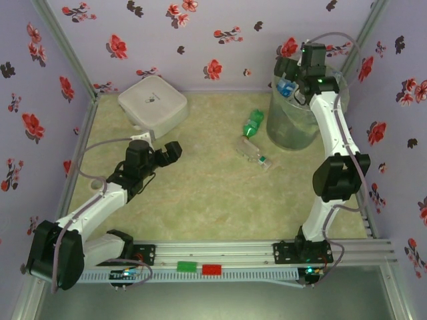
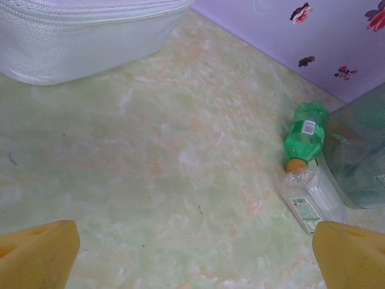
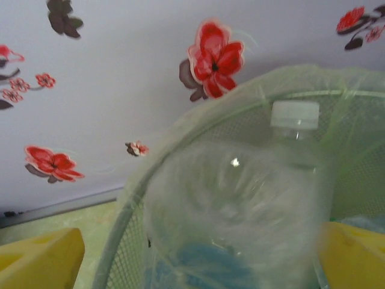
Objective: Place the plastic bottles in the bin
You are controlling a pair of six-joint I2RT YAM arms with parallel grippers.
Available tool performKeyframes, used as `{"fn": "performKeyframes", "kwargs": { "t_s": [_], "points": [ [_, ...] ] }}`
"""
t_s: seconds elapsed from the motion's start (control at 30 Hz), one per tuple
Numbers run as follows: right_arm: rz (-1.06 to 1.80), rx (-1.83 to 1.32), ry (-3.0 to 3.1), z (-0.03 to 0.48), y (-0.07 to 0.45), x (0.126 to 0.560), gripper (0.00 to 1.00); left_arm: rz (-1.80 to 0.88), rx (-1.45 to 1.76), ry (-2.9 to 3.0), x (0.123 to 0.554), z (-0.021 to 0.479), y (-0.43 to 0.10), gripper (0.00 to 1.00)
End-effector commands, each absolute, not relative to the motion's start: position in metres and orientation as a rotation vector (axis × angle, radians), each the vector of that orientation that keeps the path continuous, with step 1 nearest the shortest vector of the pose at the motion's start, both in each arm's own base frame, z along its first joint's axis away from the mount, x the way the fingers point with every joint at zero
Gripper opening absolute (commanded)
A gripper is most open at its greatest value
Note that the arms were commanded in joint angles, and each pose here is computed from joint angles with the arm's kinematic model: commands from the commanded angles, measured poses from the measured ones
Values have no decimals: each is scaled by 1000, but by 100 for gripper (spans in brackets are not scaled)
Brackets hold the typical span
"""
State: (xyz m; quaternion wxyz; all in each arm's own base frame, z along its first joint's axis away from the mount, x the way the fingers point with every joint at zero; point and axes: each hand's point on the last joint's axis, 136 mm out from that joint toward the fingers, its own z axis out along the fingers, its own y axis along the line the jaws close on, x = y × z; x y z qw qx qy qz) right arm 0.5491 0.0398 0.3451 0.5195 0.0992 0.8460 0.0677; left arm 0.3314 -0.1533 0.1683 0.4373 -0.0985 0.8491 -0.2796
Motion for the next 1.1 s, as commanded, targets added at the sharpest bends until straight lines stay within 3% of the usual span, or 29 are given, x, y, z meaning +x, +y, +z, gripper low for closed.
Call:
{"fn": "performKeyframes", "kwargs": {
  "t_s": [0.0,0.23,0.37,0.53,0.77,1.07],
  "points": [
    [87,246,1926,397,25,530,100,-691,-190,2095,334,182,-156,100],
    [103,205,1872,438,26,483,100,-647,-167,2061,344,198,-147,100],
    [178,128,1879,429,50,448,99,-629,-186,2050,350,203,-139,100],
    [262,-17,1954,376,102,402,100,-643,-187,2050,353,201,-141,100],
    [412,-192,2167,261,170,345,100,-758,-188,2071,354,184,-158,100],
    [198,-456,2440,165,175,346,100,-887,-176,2114,359,172,-181,100]
  ]
}}
